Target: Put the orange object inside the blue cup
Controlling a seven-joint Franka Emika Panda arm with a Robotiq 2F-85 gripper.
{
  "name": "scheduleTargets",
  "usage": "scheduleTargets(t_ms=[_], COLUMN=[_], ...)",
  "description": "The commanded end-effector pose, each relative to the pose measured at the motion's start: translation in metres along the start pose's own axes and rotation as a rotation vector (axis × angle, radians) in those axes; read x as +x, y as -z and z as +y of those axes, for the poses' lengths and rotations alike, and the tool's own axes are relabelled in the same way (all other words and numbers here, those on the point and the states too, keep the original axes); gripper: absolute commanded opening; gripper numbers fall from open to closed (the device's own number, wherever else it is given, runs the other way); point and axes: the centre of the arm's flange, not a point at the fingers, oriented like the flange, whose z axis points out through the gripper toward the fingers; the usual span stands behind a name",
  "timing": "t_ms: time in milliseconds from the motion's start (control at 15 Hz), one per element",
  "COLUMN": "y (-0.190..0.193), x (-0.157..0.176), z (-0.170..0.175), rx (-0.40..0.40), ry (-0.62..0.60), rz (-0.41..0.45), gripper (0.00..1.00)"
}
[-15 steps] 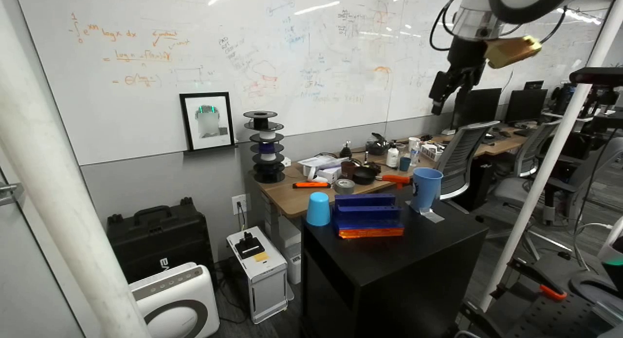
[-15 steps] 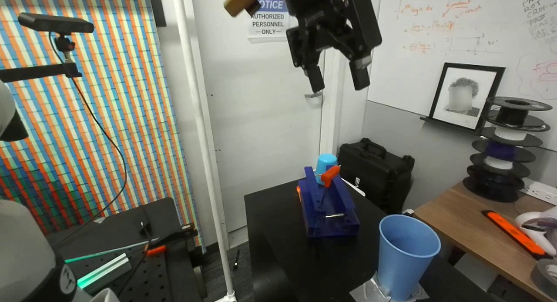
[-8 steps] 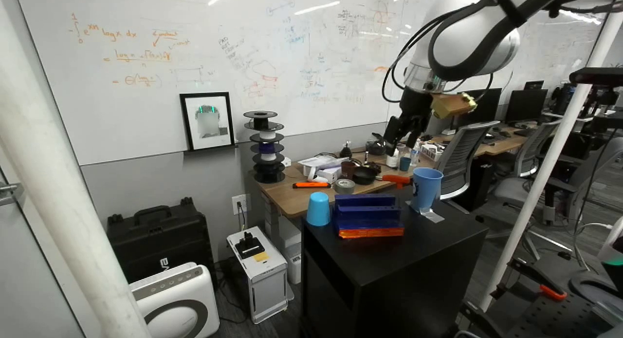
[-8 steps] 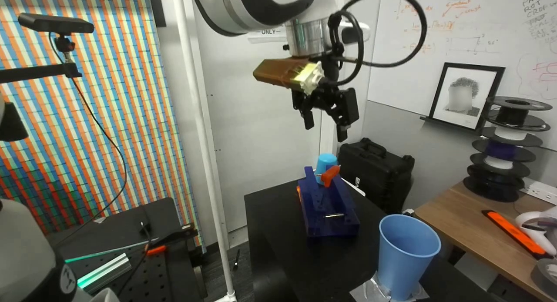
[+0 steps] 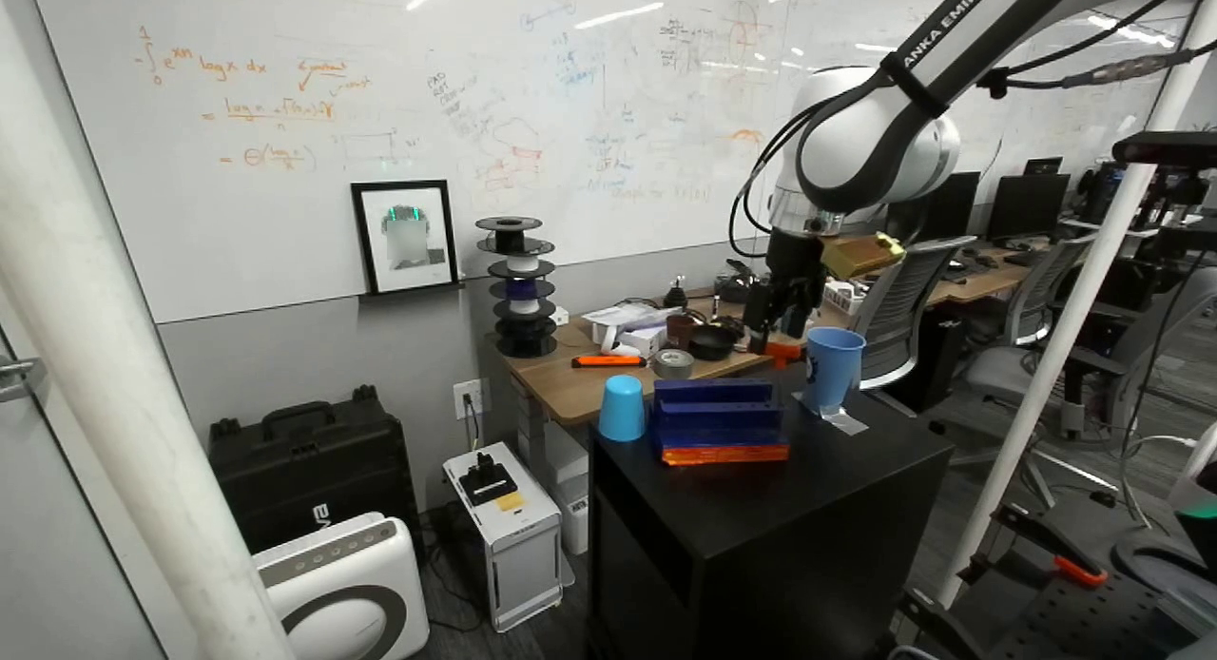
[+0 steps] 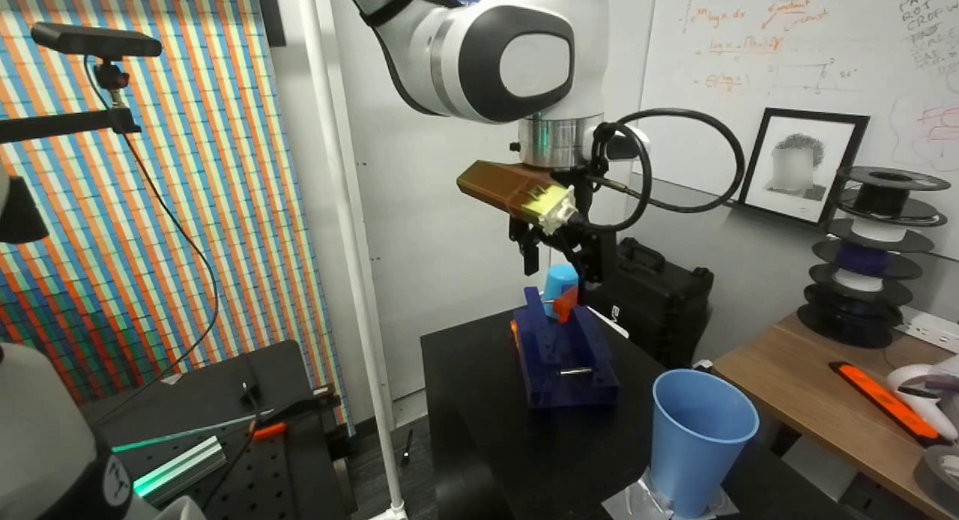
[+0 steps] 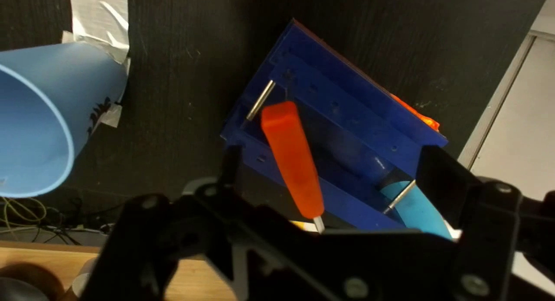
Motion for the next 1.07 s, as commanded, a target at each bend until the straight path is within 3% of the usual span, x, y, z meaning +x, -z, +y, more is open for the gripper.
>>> scheduleTargets(t_ms=[0, 67, 200, 667, 800, 867, 1000], y=[-0.018, -0.024, -0.031, -0.013, 0.001, 0.008, 0.029], x=[0.013, 0.013, 0.014, 0.012, 0.007, 0.005, -0.001], z=[0.013, 0.013, 0.011, 0.009, 0.006, 0.004, -0.001], rx=[0.005, 0.012, 0.009, 0.002, -0.001, -0.003, -0.01], ry=[0.004, 0.003, 0.011, 0.04, 0.054, 0.062, 0.07], rz=[-0.042, -0.047, -0.044, -0.026, -0.017, -0.011, 0.008], gripper=[1.0, 0.75, 0.66, 0.11, 0.07, 0.12, 0.12])
